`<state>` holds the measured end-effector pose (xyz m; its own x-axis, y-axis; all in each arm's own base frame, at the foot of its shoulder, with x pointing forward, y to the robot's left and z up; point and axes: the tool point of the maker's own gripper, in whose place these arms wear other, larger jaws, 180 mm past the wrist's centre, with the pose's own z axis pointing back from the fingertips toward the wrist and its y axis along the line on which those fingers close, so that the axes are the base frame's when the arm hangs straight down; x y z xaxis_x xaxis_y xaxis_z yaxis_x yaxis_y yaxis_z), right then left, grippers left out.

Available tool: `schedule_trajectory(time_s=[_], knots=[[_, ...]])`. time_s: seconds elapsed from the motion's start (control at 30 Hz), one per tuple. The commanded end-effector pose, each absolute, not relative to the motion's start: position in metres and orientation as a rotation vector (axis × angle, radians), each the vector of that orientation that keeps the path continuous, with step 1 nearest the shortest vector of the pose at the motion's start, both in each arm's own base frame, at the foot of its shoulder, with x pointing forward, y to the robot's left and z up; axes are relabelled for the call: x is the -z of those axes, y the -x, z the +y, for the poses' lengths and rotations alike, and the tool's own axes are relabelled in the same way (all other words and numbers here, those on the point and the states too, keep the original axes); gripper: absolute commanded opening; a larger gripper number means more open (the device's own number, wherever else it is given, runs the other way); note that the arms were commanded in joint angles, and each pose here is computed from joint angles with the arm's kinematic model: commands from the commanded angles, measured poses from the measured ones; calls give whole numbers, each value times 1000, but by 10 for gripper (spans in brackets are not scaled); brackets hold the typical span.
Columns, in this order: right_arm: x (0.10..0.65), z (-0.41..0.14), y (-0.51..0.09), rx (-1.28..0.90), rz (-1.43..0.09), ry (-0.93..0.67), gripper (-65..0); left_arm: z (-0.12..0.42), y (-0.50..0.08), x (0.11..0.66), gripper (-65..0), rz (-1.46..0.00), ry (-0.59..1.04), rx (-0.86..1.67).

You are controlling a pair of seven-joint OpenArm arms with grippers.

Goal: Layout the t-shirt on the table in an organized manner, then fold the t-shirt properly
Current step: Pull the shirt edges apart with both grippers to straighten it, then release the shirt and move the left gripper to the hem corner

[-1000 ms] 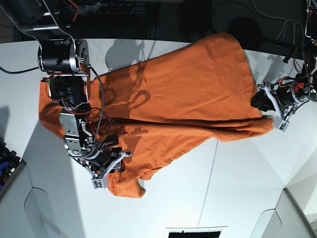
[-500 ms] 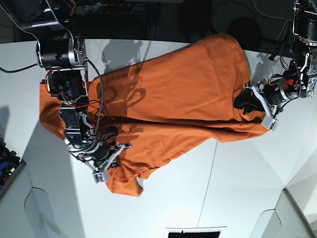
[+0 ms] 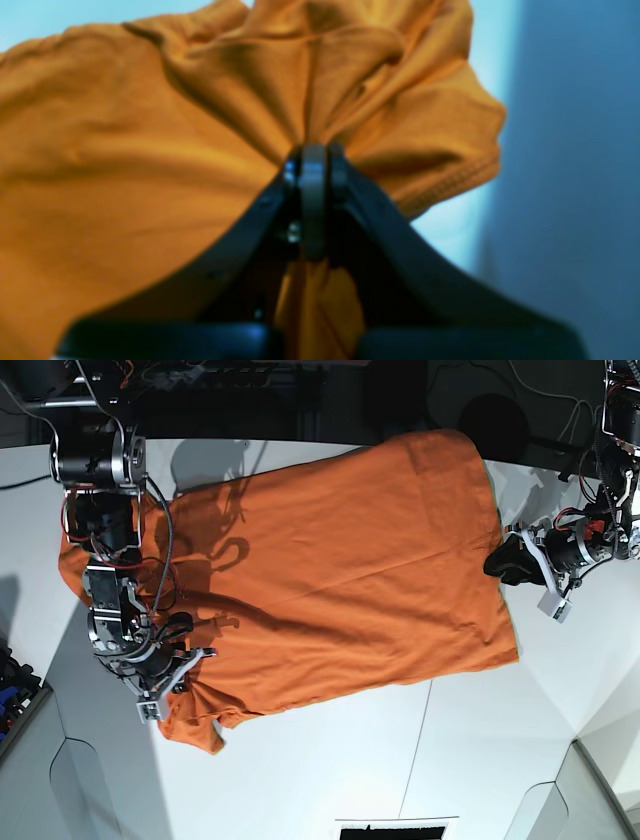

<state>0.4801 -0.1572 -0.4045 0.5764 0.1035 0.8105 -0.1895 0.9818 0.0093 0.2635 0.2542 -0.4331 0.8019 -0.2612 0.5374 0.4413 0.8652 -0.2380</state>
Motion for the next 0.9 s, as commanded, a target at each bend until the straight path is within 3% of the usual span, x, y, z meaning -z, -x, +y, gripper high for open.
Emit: schedule_trajectory(time_s=[0.0,0.2,0.3,0.37,0.67,0.87], knots=[[375,-169,-497,-134,-1029,-87,-650,293,-235,455,-394,-326,199,417],[353,-197,-491,-18,-1115,-113,-647,306,-236,451,-394,-321,166,427],[350,-204,-488,-11,-1123,-144,-510,308,-236,450,-394,-321,162,428],[346,-215,-488,8,-1131,-141,-455,310,-235,450,-394,-315,152,434],[329,-245,-482,69,-1090,-157,-450,330,-237,442,-395,-308,94,445],[312,-258,-456,120,-1072,-206,-451,299,-263,399,-414,-438,194,519]])
